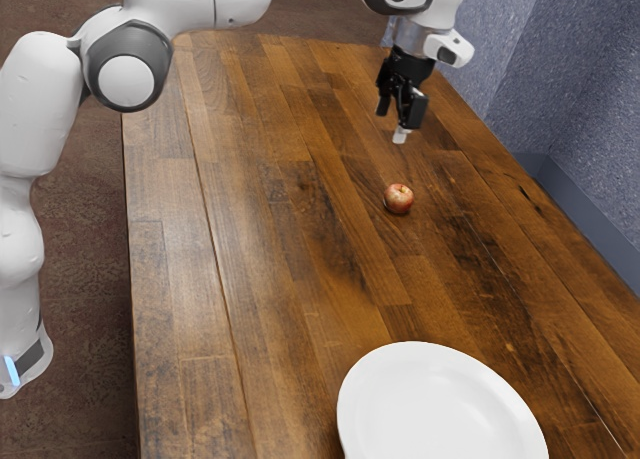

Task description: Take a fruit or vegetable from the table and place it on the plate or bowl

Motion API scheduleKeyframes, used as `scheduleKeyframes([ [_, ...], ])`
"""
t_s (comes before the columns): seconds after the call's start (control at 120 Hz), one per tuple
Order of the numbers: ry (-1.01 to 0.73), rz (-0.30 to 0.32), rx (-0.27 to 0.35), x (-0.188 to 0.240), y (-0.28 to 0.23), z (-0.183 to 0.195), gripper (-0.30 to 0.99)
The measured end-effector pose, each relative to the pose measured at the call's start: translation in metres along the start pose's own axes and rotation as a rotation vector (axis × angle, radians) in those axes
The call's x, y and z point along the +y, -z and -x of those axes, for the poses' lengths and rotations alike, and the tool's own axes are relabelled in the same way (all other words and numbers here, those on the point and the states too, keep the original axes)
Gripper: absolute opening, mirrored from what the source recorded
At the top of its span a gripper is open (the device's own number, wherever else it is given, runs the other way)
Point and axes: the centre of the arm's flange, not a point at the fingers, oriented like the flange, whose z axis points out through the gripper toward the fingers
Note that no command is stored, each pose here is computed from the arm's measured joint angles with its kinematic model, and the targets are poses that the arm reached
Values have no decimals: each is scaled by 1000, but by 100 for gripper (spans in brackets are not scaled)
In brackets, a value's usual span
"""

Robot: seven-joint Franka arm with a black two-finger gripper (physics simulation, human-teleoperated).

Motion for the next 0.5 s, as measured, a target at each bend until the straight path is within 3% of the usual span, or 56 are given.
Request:
scheduleKeyframes([
  [0.242, -7, -3, -21, 1, -1, 2, 69],
  [0.325, -67, -1, 16, 36, 24, 15, 69],
  [0.408, -89, 6, 6, 47, 22, 15, 69],
  [0.5, -5, -10, -33, -1, 3, 8, 69],
])
